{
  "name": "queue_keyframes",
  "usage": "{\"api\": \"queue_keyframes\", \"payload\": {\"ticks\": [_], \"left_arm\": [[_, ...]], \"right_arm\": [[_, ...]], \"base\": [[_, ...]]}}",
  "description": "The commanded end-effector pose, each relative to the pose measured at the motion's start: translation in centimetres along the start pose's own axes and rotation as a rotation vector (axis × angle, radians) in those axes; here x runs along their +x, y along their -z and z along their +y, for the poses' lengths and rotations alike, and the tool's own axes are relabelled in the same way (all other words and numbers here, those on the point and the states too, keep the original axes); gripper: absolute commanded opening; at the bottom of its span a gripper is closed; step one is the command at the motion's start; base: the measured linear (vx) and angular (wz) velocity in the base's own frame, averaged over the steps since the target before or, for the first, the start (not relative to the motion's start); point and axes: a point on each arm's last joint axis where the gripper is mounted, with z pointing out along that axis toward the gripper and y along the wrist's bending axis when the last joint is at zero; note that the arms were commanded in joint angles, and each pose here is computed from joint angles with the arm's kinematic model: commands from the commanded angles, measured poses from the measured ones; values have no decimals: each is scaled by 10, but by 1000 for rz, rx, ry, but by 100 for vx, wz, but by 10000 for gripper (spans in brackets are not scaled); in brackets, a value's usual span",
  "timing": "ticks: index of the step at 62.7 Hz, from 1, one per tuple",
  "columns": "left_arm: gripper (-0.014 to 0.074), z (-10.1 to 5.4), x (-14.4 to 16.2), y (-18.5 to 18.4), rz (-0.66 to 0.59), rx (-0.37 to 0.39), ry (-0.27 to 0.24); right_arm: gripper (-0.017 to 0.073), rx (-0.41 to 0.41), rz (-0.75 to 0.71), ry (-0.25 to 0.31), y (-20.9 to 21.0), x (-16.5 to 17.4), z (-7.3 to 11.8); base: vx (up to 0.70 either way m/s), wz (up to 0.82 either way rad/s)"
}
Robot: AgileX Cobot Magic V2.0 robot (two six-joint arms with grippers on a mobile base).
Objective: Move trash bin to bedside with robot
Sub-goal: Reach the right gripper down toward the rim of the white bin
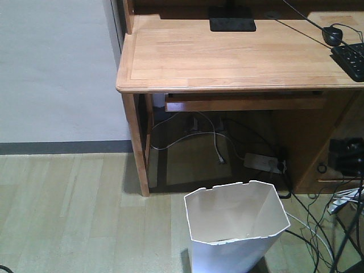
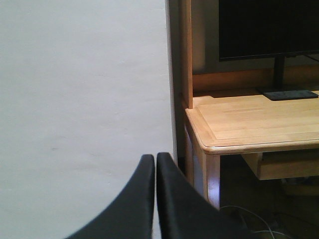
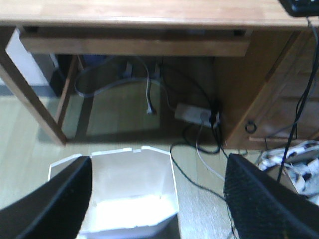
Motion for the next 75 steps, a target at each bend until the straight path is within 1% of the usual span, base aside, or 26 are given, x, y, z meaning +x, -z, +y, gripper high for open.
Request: {"api": "queue_keyframes", "payload": {"ticks": [1,12,22,25,28,35,42,44,49,53,60,69,75], "left_arm": [[-6,0,-3,0,-70,7,23],[-6,0,-3,0,-70,7,23],[-6,0,-3,0,-70,7,23],[-6,0,-3,0,-70,7,23],[-6,0,-3,0,-70,7,23],[-6,0,-3,0,-70,7,23],[-6,0,-3,0,-70,7,23],[-6,0,-3,0,-70,7,23],[-6,0,-3,0,-70,7,23],[-6,0,-3,0,-70,7,23],[-6,0,-3,0,-70,7,23],[-6,0,-3,0,-70,7,23],[-6,0,-3,0,-70,7,23]], "right_arm": [[505,3,-10,30,-6,-27,-1],[504,-1,147,71,-34,-45,-2],[504,-14,277,111,-73,-46,-1],[504,-16,322,112,-85,-43,-3],[504,-19,366,93,-98,-40,-7],[504,-40,473,37,-127,-28,-21],[502,-78,541,25,-153,-13,-32],[500,-84,544,32,-159,-11,-34],[494,-100,580,78,-178,3,-34],[494,-108,600,104,-192,13,-34],[494,-102,625,110,-219,34,-35],[494,-102,646,142,-253,57,-37],[494,-110,680,140,-279,68,-38]], "base": [[0,0],[0,0],[0,0],[0,0],[0,0],[0,0],[0,0],[0,0],[0,0],[0,0],[0,0],[0,0],[0,0]]}}
